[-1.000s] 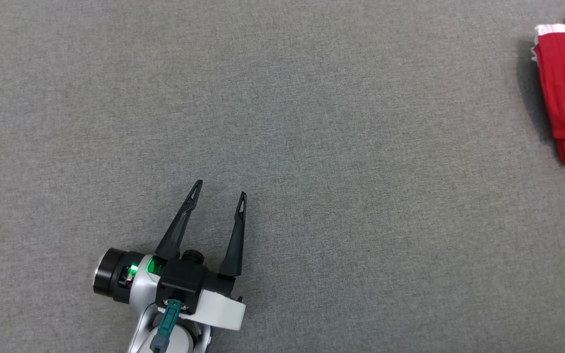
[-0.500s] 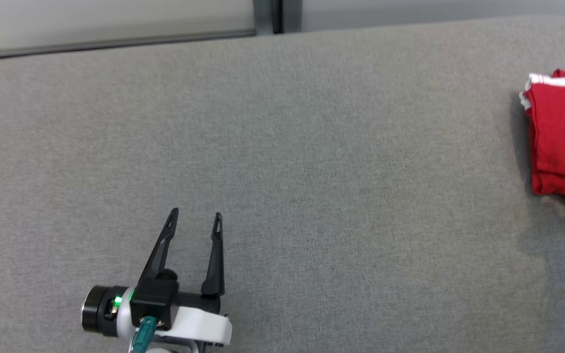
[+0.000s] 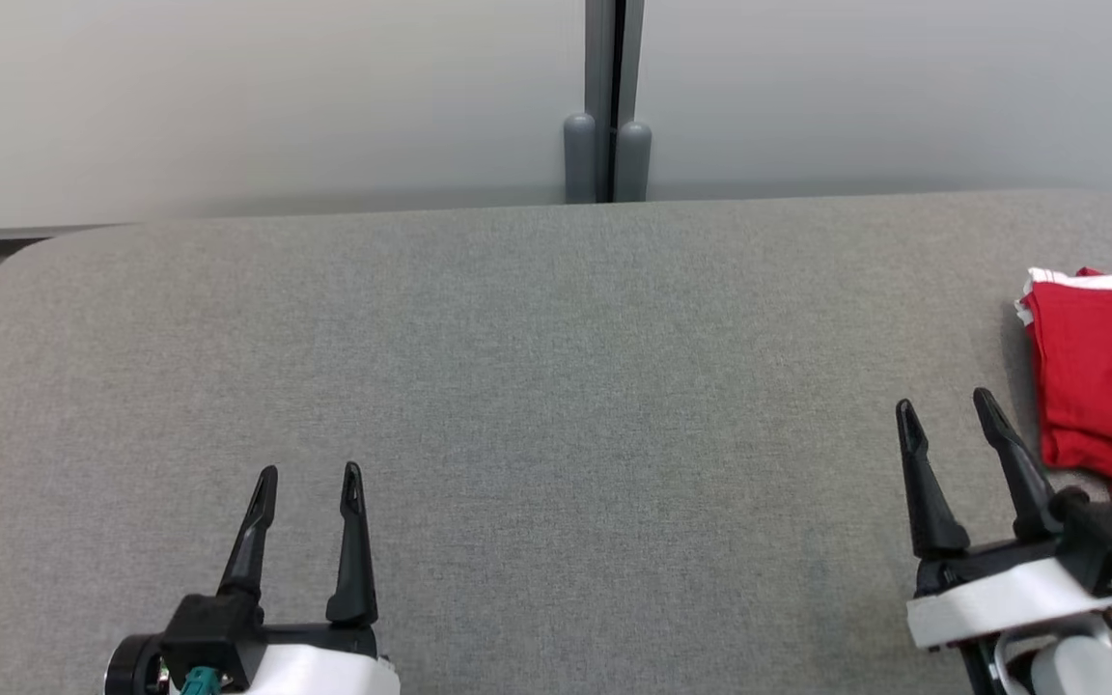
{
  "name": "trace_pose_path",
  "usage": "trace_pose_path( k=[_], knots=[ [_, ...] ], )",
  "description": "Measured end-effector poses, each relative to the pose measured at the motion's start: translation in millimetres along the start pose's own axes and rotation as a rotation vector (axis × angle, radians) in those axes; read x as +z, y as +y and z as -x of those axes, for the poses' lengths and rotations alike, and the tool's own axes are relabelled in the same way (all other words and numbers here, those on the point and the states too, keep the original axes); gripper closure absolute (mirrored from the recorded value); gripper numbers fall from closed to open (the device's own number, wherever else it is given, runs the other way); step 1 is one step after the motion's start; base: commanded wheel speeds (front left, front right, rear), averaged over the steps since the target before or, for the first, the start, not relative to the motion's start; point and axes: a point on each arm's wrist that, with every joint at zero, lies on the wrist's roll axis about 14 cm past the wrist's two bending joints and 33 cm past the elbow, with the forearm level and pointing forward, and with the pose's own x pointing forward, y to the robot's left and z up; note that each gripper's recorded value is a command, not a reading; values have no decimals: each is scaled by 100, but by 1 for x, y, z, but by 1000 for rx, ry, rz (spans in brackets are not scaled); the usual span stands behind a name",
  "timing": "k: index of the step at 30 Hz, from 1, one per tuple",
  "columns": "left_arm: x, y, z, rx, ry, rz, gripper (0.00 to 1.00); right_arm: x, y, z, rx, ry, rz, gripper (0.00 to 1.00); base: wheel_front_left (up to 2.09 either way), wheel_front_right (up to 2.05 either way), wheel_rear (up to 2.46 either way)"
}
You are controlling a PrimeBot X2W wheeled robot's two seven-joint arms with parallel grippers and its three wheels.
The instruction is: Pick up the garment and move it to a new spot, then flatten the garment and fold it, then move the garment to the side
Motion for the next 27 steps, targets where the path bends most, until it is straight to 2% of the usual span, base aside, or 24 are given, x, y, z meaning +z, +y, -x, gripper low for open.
trace_pose_path(
  k=[3, 10, 27],
  knots=[
    [2, 6, 12, 13, -4, -2, 0, 13, 14, 15, -12, -53, -22, 0, 0, 0, 0],
    [1, 16, 33, 34, 0, -44, 0, 10, 29, 44, -25, -51, -46, 0, 0, 0, 0],
    [-8, 21, 43, 29, 26, -72, 0, 5, 36, 51, -25, -39, -73, 0, 0, 0, 0]
  ],
)
